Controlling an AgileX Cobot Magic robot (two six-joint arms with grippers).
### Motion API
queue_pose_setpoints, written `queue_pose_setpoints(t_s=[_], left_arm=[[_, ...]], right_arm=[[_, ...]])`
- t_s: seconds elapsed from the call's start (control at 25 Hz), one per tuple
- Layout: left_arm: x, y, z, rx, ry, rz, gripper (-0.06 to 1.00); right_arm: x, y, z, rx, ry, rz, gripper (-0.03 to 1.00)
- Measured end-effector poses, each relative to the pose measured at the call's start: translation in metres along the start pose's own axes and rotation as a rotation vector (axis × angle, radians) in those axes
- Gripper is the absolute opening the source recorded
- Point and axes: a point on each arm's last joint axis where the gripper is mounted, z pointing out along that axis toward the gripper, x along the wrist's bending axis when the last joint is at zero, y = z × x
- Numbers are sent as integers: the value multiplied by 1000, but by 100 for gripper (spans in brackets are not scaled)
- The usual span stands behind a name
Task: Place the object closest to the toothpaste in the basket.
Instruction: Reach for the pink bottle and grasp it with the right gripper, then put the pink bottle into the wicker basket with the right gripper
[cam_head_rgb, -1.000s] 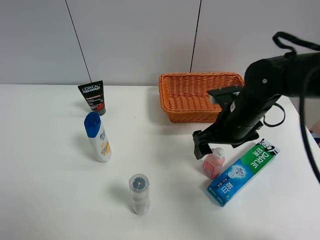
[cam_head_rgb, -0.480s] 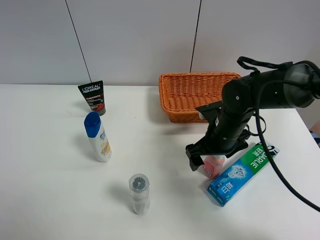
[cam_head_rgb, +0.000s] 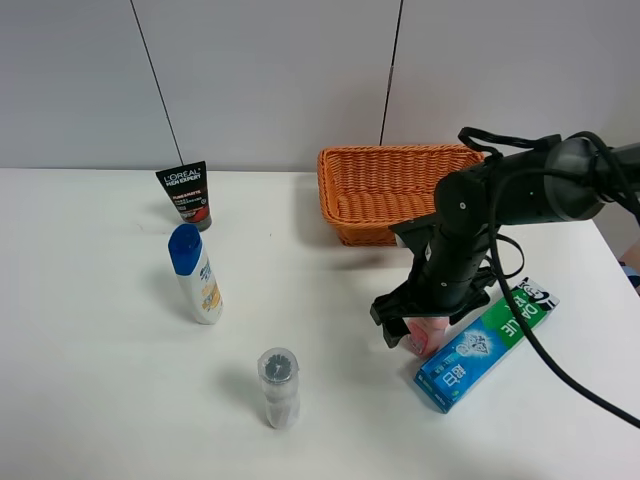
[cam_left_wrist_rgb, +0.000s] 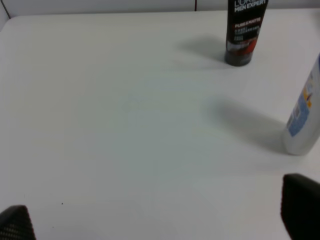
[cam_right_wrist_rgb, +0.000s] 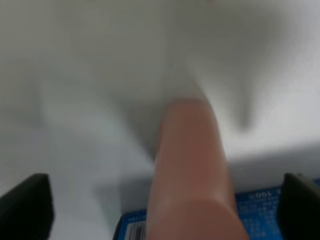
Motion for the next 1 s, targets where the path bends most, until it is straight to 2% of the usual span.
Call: queue_pose_setpoints(t_s=[0.16, 0.32, 0.4, 0.48, 0.68, 0.8, 0.88, 1.0], left_arm=[[0, 0, 0, 0, 0, 0, 99], [0, 0, 0, 0, 0, 0, 99], [0, 0, 0, 0, 0, 0, 99], [0, 0, 0, 0, 0, 0, 99], [0, 0, 0, 0, 0, 0, 99], [0, 0, 0, 0, 0, 0, 99], [0, 0, 0, 0, 0, 0, 99], [0, 0, 0, 0, 0, 0, 99]], right_arm=[[0, 1, 0, -8, -3, 3, 33], [-1, 5, -2, -29, -16, -16, 34], [0, 13, -12, -73, -21, -28, 34], [2, 25, -39, -174, -10, -36, 34], [11, 56, -151, -546, 49, -37, 34], [9, 68, -198, -698, 27, -61, 34], [-5, 76, -206, -730, -21, -64, 34], [-32, 86, -191, -691, -89, -35, 34]])
